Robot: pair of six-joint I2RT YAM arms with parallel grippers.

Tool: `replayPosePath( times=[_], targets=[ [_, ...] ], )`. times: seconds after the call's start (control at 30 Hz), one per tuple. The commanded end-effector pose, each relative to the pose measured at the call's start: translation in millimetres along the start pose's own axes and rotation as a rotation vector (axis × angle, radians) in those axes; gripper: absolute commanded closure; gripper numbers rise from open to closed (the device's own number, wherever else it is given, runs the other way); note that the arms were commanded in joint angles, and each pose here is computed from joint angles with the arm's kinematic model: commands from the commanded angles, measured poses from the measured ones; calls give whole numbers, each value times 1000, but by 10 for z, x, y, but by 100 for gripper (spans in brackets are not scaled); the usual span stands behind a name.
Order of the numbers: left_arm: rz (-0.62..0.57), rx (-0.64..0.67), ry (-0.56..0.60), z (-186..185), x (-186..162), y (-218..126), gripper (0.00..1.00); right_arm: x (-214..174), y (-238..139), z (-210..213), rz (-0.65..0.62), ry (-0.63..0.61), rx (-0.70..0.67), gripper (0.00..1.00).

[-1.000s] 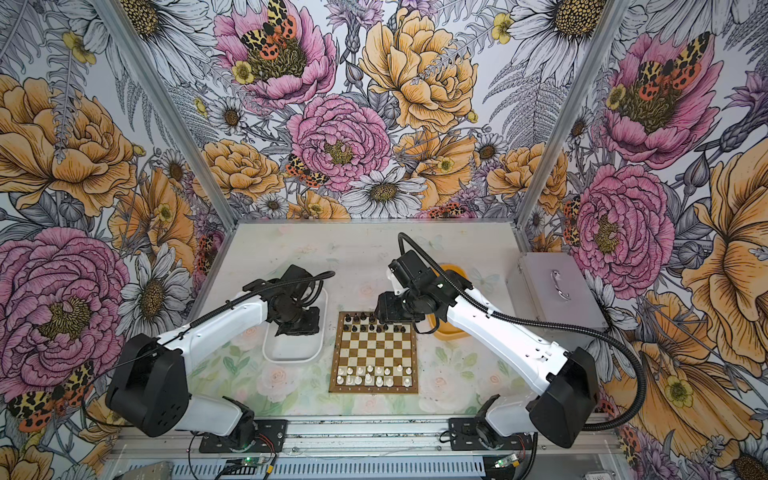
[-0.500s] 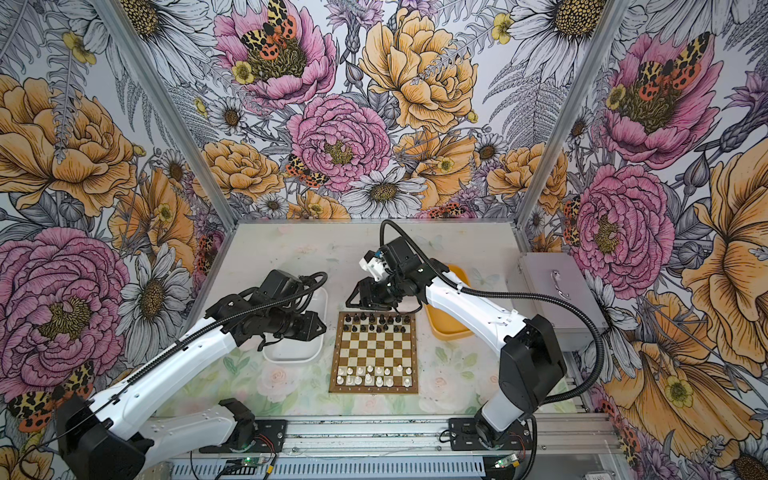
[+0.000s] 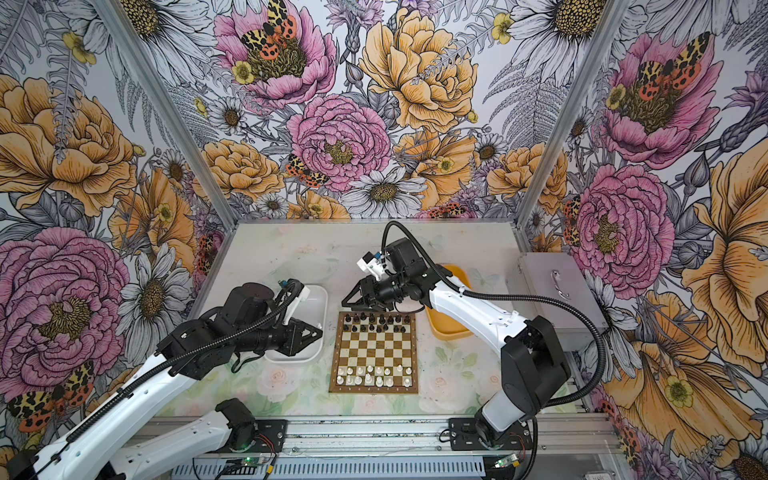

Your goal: Set up the chess pieces on the board

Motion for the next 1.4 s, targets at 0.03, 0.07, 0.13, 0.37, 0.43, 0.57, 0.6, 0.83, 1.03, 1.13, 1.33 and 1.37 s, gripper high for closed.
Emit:
replayPosePath(
  times=[0.03,0.07,0.13,0.37,0.43,0.57,0.6,0.83,1.03,1.13,1.33,1.37],
  targets=[
    [7,-13,7,-52,-17,19,97,-71,-70,395,19,-59,100,59],
    [8,-11,8,-57,-15,24,97,-88,-63,437,32,-64,111,60],
    [4,-12,15,-71,1,23,97,-132,-39,485,57,-69,125,61],
    [-2,-12,23,-96,27,29,97,-277,94,543,134,-78,145,67],
    [-4,-11,23,-99,36,23,97,-303,147,509,150,-71,138,68],
    [-6,-8,20,-96,42,22,98,-336,214,448,169,-63,128,71],
    [-5,-10,22,-99,41,23,98,-352,229,445,175,-62,127,71],
    [-8,-9,22,-107,60,18,99,-369,300,328,187,-46,107,71],
    [-12,-12,26,-125,71,7,99,-381,337,272,200,-37,101,72],
    [-12,-12,26,-129,78,7,99,-394,352,258,204,-35,97,72],
    [-5,-18,31,-145,82,21,100,-420,399,202,217,-21,86,73],
    [-3,-17,31,-144,82,26,100,-418,403,200,216,-22,85,73]
  ],
)
Point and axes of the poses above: each gripper's point midway between its finger pads, its own y axis out along the fingers, its own z axis along the line the jaws close on, x = y × z, the point moved 5 cm from there along -y, back along the fingers, and after that the axes turned 7 degrees about y, right-handed, at the moved point
